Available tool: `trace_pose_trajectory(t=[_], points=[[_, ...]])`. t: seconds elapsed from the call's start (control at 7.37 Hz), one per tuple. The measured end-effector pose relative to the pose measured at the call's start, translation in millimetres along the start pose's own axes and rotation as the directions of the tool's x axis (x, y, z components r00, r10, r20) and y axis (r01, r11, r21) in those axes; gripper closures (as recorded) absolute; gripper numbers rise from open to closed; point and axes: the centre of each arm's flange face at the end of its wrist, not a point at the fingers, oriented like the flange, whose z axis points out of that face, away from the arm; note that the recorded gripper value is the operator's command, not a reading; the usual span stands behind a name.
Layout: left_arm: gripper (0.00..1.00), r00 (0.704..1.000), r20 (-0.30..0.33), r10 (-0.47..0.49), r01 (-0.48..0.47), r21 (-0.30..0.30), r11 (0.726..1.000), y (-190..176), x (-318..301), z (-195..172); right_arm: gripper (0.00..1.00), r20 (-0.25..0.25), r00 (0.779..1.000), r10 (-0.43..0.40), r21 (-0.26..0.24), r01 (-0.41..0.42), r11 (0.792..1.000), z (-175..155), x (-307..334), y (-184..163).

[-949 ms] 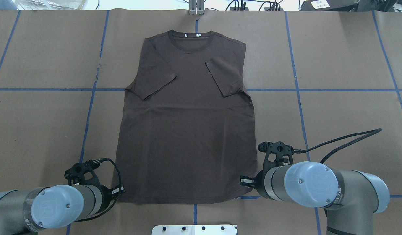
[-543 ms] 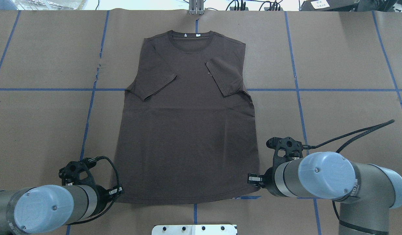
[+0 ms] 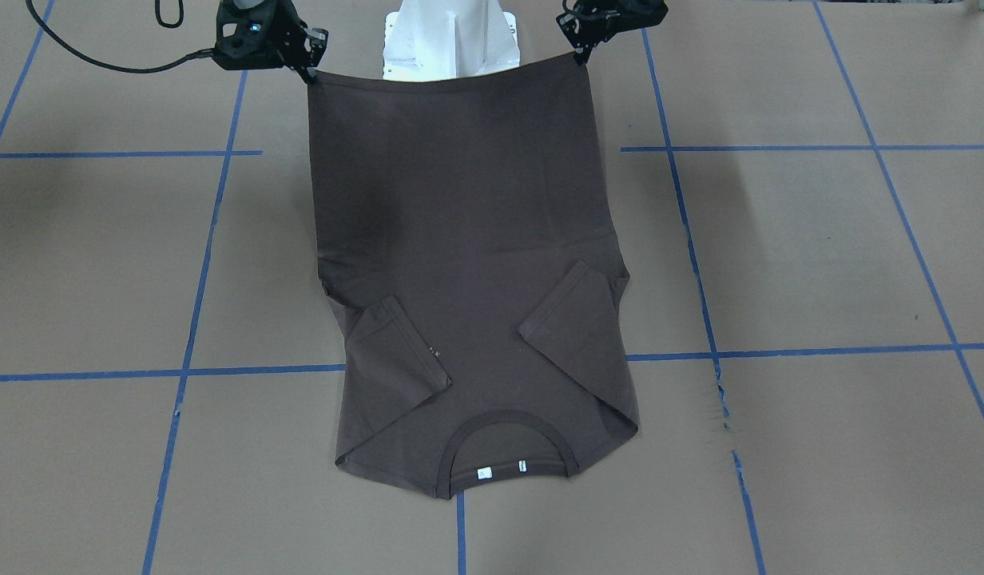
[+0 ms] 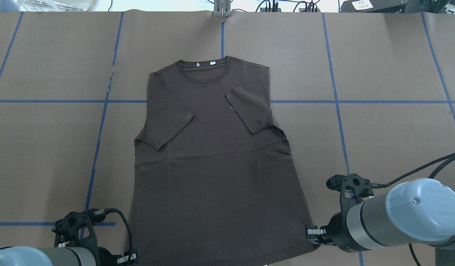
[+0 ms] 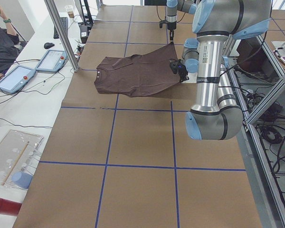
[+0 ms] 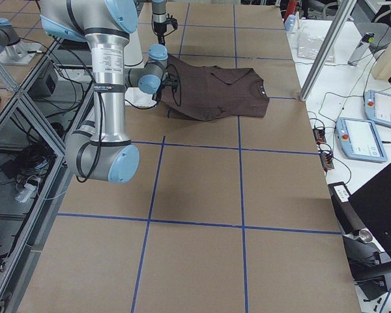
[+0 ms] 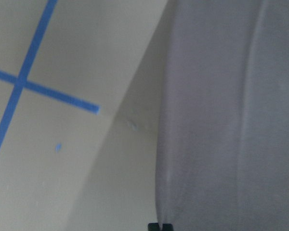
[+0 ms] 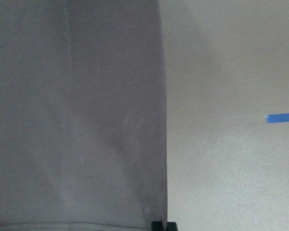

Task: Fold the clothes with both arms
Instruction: 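Lift the hem and fold it over toward the collar with both grippers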

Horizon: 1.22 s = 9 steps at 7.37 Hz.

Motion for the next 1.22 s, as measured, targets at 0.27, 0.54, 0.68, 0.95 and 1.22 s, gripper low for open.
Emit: trace_pose_trajectory(t=[0.27, 0.54, 0.68, 0.95, 1.22], points=[[1.00, 1.000, -0.004, 0.001, -0.001, -0.006, 1.000, -4, 1, -8, 1.00, 0.023, 1.000, 0.011, 0.035, -0.012, 0.999, -17, 2, -14], [1.00, 0.999, -0.022, 0.025, -0.023, 0.061, 0.998, -44, 6, -19, 1.00, 0.067, 0.997, -0.028, 0.150, 0.018, 0.988, -34, -17, -69], [1.00, 0.998, -0.034, 0.043, -0.039, 0.115, 0.993, -80, 9, -32, 1.00, 0.071, 0.996, -0.053, 0.214, 0.037, 0.976, -39, -29, -107], [1.00, 0.997, -0.044, 0.055, -0.044, 0.227, 0.973, -166, 32, -46, 1.00, 0.040, 0.996, -0.084, 0.331, 0.066, 0.941, -46, -60, -201], [1.00, 0.999, 0.006, 0.042, -0.041, 0.319, 0.947, -256, 75, -24, 1.00, -0.006, 0.996, -0.089, 0.400, 0.084, 0.913, -52, -74, -283]])
